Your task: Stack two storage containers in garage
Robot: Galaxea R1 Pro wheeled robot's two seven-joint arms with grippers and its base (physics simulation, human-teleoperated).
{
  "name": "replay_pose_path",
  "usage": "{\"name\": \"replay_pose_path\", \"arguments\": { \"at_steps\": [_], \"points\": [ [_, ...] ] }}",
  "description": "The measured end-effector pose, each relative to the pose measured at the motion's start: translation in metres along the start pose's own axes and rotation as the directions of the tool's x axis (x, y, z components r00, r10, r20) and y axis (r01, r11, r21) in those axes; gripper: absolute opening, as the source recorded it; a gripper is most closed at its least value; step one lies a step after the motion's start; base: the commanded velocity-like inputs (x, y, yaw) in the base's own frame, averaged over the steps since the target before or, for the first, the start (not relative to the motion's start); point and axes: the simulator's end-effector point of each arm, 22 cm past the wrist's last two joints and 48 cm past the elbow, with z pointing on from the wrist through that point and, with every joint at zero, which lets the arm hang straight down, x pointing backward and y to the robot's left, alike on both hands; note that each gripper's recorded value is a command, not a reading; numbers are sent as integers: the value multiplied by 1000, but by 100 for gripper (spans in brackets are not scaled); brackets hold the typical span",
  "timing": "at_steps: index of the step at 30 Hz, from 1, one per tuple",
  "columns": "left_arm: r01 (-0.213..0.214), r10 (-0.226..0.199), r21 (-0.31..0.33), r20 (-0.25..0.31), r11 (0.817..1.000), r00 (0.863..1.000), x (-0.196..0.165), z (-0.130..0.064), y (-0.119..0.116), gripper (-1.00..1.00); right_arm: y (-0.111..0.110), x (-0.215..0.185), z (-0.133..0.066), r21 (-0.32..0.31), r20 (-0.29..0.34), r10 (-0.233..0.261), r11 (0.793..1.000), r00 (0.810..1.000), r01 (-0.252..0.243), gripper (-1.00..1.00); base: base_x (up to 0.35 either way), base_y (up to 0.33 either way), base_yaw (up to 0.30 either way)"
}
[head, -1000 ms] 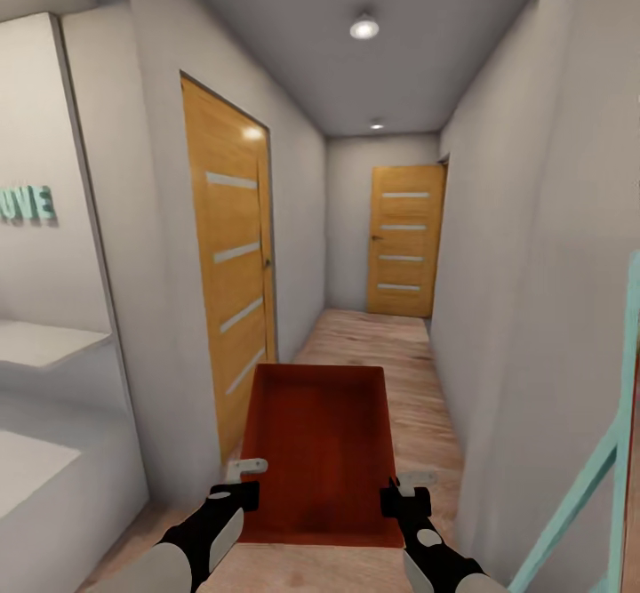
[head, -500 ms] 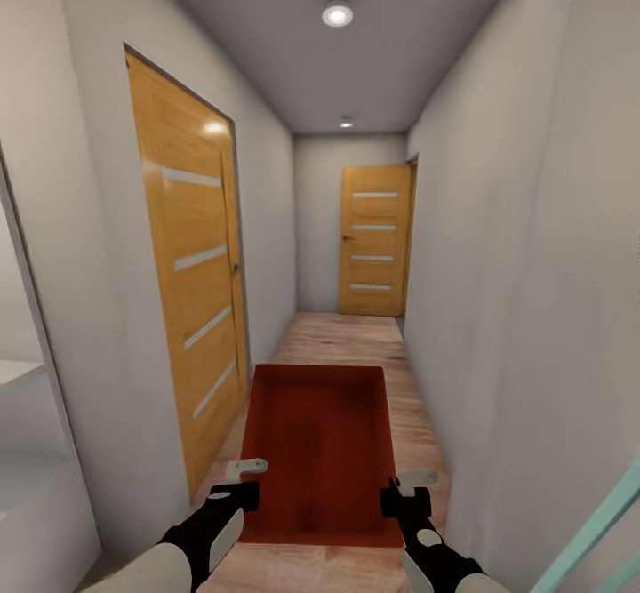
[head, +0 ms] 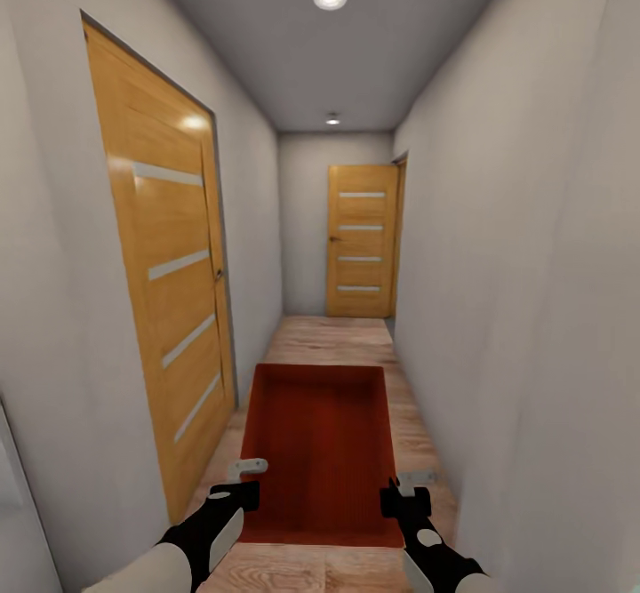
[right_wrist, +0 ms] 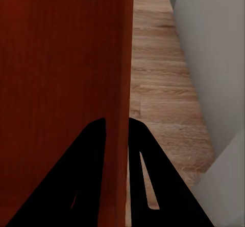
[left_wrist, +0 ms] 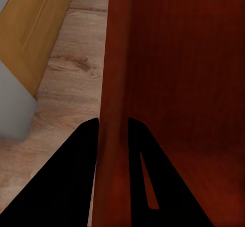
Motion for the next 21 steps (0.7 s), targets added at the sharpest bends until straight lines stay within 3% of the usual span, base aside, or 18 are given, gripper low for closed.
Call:
{"name": "replay_pose_path", "arguments": {
  "at_steps": [8,21],
  "points": [
    [-1,1,0,-1,1000,1000,0,0,0,-100,0,0,0,0,-1,0,1000,1000,0,-100,313,111,0],
    [-1,1,0,-1,1000,1000,0,0,0,-100,0,0,0,0,-1,0,1000,1000,0,-100,322,5,0]
  ]
}}
